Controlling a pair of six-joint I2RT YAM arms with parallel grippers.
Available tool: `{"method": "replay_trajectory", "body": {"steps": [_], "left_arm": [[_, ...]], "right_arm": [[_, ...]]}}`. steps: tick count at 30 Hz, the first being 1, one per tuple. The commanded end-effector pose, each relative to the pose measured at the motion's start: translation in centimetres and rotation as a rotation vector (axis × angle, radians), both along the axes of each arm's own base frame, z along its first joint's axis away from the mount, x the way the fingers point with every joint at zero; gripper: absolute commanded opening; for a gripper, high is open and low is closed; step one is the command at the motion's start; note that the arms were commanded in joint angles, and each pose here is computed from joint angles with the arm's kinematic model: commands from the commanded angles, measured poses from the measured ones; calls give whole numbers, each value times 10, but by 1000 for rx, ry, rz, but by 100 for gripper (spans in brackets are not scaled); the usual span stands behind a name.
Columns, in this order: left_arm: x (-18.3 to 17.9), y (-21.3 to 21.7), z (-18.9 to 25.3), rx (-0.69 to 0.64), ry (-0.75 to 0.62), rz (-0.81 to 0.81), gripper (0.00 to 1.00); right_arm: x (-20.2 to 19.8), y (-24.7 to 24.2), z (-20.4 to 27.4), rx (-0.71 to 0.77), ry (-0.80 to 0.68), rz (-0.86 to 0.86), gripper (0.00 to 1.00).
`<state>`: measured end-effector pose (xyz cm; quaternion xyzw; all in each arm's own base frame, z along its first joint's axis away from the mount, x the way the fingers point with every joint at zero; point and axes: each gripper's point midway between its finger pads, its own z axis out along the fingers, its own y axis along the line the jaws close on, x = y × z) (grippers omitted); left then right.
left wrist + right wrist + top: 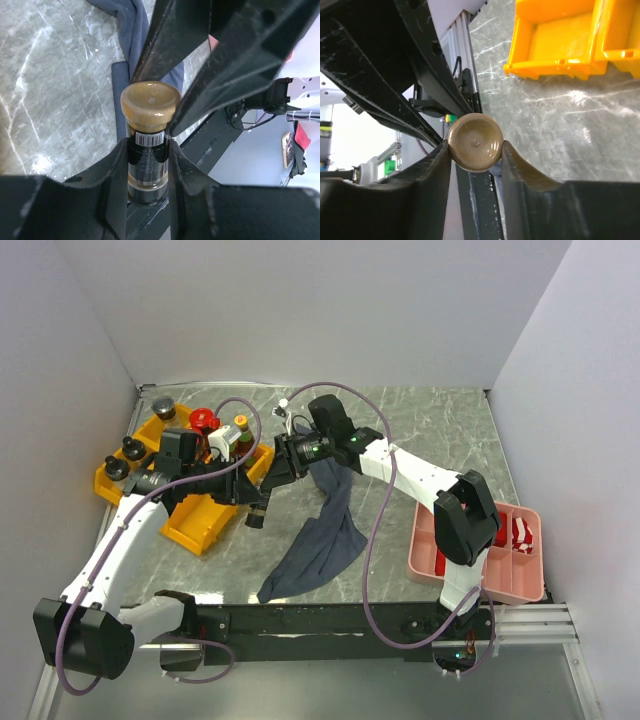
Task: Organize the condiment bottles
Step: Place the bottle in the storage box.
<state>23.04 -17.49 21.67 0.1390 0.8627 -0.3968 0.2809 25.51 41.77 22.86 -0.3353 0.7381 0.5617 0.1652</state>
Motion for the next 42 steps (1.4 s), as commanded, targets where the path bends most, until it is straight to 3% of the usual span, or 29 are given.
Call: {"method": "replay_trajectory", "body": {"steps": [1,6,7,12,15,19,20,25,32,38,42], "left_arm": [[4,-4,14,-22,-77,-21,43],[9,1,25,-1,-114,21,55],[12,4,25,13,-117,46,75],[42,25,49,68,-163,263,99],[55,35,83,36,-246,377,100],[57,38,147,-134,-440,478,99],[50,40,181,-223,-561,499,99],[33,34,208,-367,-702,457,100],[38,18,209,-454,-827,371,99],[45,-7,215,-499,-858,279,92],[40,-15,223,-507,-903,285,93]], "right_arm": [[-13,8,34,133,-7,50,22],[-16,6,48,208,24,44,6],[-14,6,60,252,47,29,3],[6,-13,88,397,157,-113,2],[26,-31,109,531,244,-228,2],[41,-66,160,832,386,-276,2],[51,-71,160,865,416,-299,1],[69,-90,191,1051,483,-359,0],[64,-100,225,1149,471,-368,0],[51,-87,227,1128,474,-368,0],[48,-80,220,1127,509,-365,0]]}}
